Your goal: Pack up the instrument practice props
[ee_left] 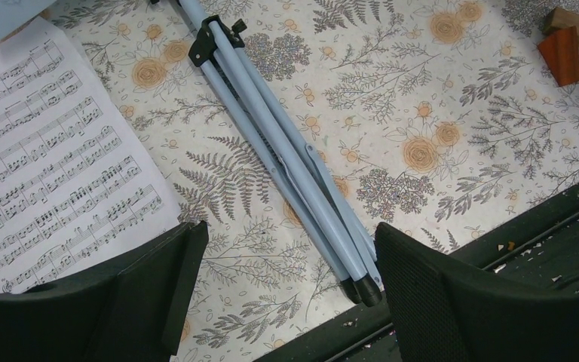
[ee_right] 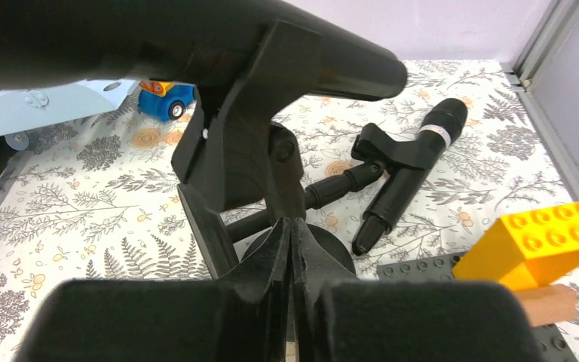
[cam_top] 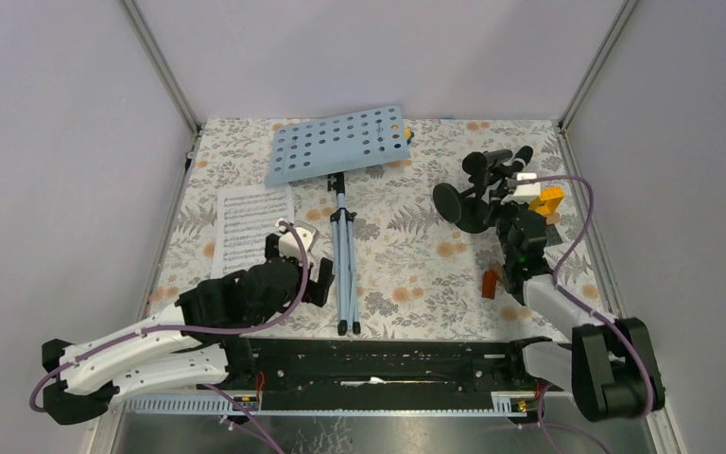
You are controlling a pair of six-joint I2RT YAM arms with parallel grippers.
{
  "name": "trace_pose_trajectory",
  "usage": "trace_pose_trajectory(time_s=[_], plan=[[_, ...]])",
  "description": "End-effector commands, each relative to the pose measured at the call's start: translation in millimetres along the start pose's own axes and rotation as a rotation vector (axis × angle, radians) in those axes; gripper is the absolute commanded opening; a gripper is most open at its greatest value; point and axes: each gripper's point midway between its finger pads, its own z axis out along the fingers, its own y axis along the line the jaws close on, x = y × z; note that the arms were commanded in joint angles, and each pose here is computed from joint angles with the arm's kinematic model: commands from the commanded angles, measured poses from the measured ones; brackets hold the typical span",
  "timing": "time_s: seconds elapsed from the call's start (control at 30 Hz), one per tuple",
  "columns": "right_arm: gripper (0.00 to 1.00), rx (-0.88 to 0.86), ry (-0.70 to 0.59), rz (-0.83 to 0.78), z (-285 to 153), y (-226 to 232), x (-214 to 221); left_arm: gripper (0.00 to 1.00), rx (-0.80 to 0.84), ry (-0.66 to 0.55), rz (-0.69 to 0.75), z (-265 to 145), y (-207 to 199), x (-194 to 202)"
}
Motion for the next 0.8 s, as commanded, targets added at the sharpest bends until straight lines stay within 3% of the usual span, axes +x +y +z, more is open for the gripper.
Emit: trace_pose_trajectory(time_s=[0.0, 0.17, 0.33, 0.57, 0.77], plan=[[0.08, 0.023, 0.038, -0.020, -17, -6, 8, 0.89, 0.020, -0.026, -0.011, 2, -5, -8], [0.53, -0.032, 0.112, -0.015, -7, 4, 23, 0.90, 0.022, -0.024, -0.009, 2, -6, -7], [0.75, -0.107, 0.171, 0.001, 12, 12, 41, 0.91, 0.027, -0.031, -0.014, 0, -5, -9], [0.78, -0.050, 0.160, 0.025, 35, -12, 44, 0.91, 0.024, -0.017, -0.003, 3, -7, -6], [0.76, -0.155, 0.082, 0.063, 50, -1, 33, 0.92, 0.021, 0.000, 0.013, 7, -8, -3]])
